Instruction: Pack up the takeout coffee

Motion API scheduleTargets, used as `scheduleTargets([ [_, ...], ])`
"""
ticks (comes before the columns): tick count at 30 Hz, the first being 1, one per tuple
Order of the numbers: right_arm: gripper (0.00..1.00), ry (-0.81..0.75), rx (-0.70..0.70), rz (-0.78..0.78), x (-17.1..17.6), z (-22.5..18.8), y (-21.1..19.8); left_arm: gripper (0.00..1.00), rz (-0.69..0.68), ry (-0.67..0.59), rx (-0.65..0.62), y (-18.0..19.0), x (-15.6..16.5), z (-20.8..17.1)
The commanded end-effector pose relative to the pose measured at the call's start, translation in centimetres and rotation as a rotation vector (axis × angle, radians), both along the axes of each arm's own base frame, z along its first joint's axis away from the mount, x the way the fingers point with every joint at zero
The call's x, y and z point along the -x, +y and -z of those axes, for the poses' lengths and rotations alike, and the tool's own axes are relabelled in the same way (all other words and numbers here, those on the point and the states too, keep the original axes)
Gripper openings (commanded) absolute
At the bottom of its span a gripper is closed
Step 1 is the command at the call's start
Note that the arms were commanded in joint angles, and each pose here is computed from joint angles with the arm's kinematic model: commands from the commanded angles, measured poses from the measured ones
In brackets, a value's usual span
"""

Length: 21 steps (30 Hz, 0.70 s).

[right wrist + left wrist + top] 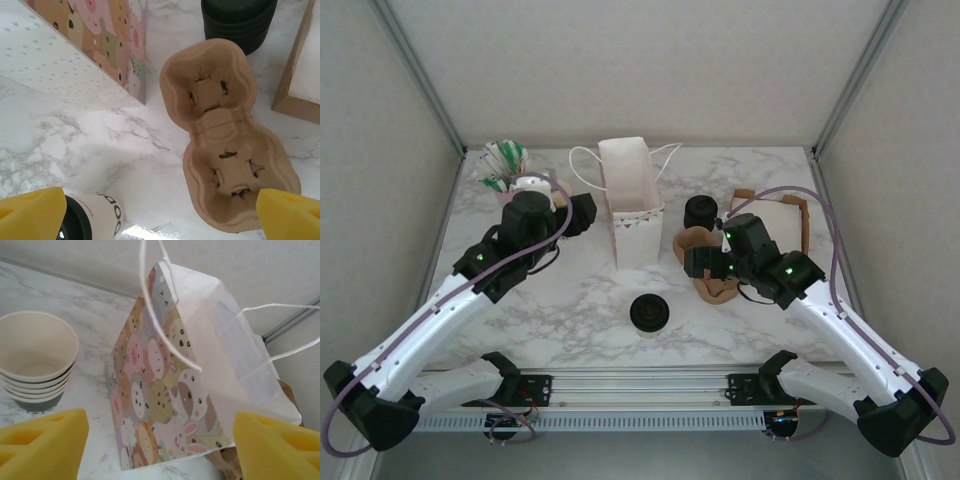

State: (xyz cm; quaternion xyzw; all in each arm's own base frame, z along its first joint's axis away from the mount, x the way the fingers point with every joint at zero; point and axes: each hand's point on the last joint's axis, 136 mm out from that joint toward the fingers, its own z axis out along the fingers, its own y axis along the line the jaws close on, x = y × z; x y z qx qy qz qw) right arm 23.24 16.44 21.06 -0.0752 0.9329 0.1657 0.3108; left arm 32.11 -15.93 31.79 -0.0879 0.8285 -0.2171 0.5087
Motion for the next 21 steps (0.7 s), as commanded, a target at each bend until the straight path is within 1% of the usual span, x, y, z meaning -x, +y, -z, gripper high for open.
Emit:
scheduleTargets([
  [1,0.98,0.028,0.025,0.003,0.1,0.9,-0.3,0.78,0.035,0.048,-0.031,-0.9,-1.0,-0.2],
  [4,0.97,0.040,0.026,-0.004,0.2,1.1,-0.2,0.77,0.070,0.094,-0.031,-2.6,-2.3,-0.4],
  [6,0.97,0.044,0.027,-0.004,0.2,1.2,-0.2,0.75,0.087,0.116,-0.017,-3.6,-3.0,-0.5],
  [9,0.96,0.049,0.032,-0.005,0.5,1.3,-0.3,0.65,0.112,0.157,-0.012,-4.9,-4.0,-0.2],
  [14,0.94,0.057,0.033,-0.002,0.8,1.8,-0.6,0.53,0.120,0.265,-0.030,-6.1,-4.8,2.3],
  [16,0.93,0.061,0.036,-0.003,0.9,2.0,-0.6,0.42,0.122,0.302,-0.042,-6.6,-4.8,3.2],
  [17,0.93,0.060,0.037,-0.006,1.0,2.0,-0.6,0.41,0.116,0.311,-0.046,-6.7,-4.7,3.4],
  [18,0.93,0.061,0.038,-0.005,1.0,2.0,-0.7,0.36,0.116,0.314,-0.049,-6.8,-4.6,3.6],
  [19,0.93,0.061,0.038,-0.005,1.0,2.0,-0.7,0.35,0.114,0.317,-0.049,-6.9,-4.4,3.7],
  [21,0.93,0.062,0.039,-0.006,1.1,2.1,-0.7,0.27,0.107,0.320,-0.051,-7.0,-4.2,3.7],
])
